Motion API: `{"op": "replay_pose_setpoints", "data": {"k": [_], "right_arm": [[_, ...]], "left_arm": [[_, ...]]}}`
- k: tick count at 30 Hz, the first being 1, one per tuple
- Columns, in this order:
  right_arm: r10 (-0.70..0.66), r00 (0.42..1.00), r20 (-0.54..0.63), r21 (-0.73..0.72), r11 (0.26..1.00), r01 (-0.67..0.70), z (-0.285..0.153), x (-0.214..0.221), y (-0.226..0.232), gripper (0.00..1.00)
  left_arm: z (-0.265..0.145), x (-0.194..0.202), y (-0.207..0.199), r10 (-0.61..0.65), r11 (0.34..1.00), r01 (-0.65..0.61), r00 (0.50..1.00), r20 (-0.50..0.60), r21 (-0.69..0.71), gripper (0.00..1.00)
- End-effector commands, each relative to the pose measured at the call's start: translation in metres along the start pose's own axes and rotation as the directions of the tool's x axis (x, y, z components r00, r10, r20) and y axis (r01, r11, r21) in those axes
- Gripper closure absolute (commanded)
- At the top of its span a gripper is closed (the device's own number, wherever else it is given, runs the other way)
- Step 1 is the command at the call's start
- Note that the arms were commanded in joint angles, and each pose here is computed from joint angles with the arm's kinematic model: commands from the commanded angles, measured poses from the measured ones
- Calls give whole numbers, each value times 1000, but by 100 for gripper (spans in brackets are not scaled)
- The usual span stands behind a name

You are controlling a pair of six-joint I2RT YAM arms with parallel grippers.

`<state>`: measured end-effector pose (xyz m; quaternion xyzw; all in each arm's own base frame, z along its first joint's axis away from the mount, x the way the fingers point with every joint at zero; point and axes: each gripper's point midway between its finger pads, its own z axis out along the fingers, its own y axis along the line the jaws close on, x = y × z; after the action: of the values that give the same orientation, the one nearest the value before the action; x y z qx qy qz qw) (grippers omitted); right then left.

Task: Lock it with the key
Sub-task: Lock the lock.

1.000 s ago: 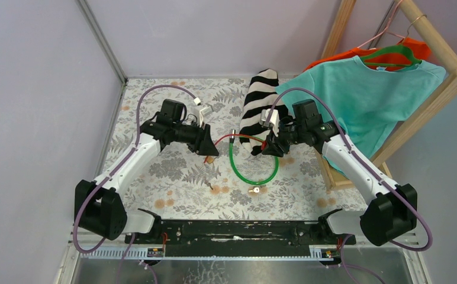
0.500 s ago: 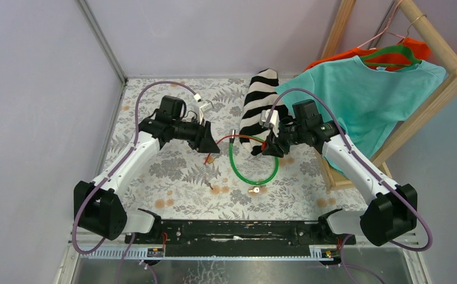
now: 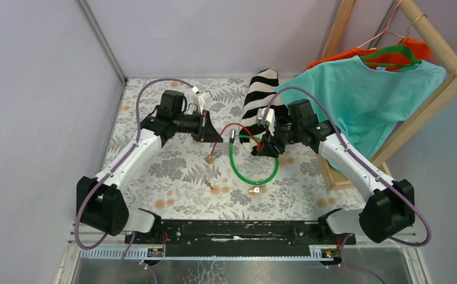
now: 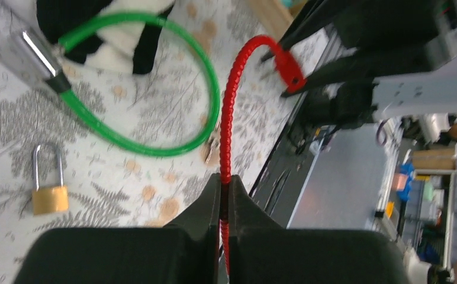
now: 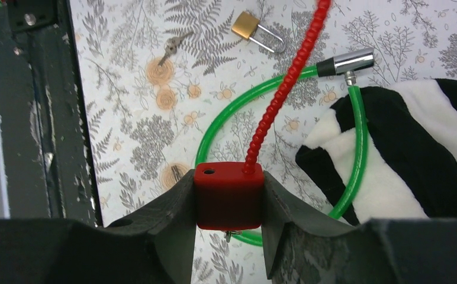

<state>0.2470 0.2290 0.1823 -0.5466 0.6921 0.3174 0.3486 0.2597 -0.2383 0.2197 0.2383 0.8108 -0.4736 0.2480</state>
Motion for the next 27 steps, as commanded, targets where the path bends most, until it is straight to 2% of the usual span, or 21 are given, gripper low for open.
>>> {"op": "replay_pose_setpoints", "data": {"k": [1,5,8,13,19,27], "right_arm": [[11,980,198,-40,999,-3,8,-69,-7,100],[82,956,283,-59,996,-68,15,-101,-17,100],[113,945,308,-73,993,-95,23,-115,-18,100],[162,932,323,-153,981,-118,32,-120,-5,100],[160,936,313,-225,970,-90,40,-115,17,100],[180,929,322,-247,964,-101,43,-116,22,100]], "left_arm": [[12,-62,-27,-87,994,73,977,195,81,100],[23,-91,-21,-162,986,162,936,311,29,100],[33,-102,-20,-230,972,235,905,357,31,100],[43,-110,-17,-261,962,272,887,382,27,100],[49,-109,-11,-287,952,304,874,392,20,100],[53,-100,-14,-302,948,318,873,383,23,100]]}}
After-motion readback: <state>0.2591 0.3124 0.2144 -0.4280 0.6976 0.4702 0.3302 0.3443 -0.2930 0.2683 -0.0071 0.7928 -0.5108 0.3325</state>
